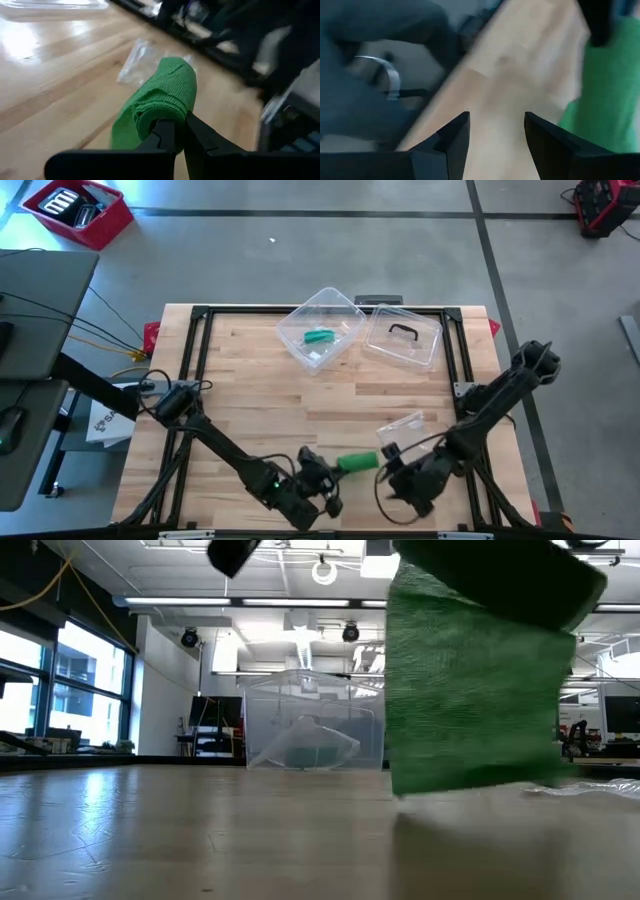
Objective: Roll bandage
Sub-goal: Roll the green bandage
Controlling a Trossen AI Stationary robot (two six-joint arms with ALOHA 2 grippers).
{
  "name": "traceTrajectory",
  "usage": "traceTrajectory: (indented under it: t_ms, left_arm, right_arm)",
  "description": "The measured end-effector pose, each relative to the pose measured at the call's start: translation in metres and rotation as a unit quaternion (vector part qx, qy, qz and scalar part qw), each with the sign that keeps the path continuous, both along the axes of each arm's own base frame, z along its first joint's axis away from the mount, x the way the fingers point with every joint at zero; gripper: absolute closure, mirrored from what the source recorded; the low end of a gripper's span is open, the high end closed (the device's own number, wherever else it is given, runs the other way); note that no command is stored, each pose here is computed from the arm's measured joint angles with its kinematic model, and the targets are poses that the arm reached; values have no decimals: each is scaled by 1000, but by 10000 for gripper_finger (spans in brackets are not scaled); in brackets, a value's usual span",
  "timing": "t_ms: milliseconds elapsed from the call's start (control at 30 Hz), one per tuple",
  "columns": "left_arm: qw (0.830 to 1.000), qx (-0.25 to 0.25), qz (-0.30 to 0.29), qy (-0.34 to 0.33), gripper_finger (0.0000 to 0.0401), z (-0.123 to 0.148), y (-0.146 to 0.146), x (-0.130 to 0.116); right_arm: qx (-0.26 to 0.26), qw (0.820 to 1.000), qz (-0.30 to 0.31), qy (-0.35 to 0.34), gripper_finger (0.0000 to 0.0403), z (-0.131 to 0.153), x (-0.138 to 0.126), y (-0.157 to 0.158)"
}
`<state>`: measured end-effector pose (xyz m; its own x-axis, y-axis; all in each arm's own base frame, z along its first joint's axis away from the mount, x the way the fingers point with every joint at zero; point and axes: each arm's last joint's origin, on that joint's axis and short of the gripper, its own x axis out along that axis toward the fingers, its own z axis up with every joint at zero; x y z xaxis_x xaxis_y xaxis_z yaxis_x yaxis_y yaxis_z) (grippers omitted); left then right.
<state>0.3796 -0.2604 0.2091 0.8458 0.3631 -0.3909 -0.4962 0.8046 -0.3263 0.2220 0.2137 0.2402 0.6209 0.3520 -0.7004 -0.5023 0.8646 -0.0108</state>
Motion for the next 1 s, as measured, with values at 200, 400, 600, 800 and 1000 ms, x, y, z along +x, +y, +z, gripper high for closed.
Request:
traceTrajectory:
  t_ms: [200,400,600,800,1000]
  left_arm:
    - [994,43,57,88,396,-24,42,14]
    - [984,55,73,154,396,-64,77,37]
    - [972,70,113,193,396,-80,93,35]
    - [961,81,165,208,398,-85,80,8]
    - [981,23,138,135,398,-80,37,-12]
  right_arm:
    - [-1,1000,29,-13,224,3,1,8]
    - [-44,998,-28,-28,224,-37,26,-6]
    - [-129,988,-89,-8,224,-82,50,-31]
    - [-84,991,-98,20,224,-99,52,-52]
    - [-13,998,-60,21,224,-68,31,-45]
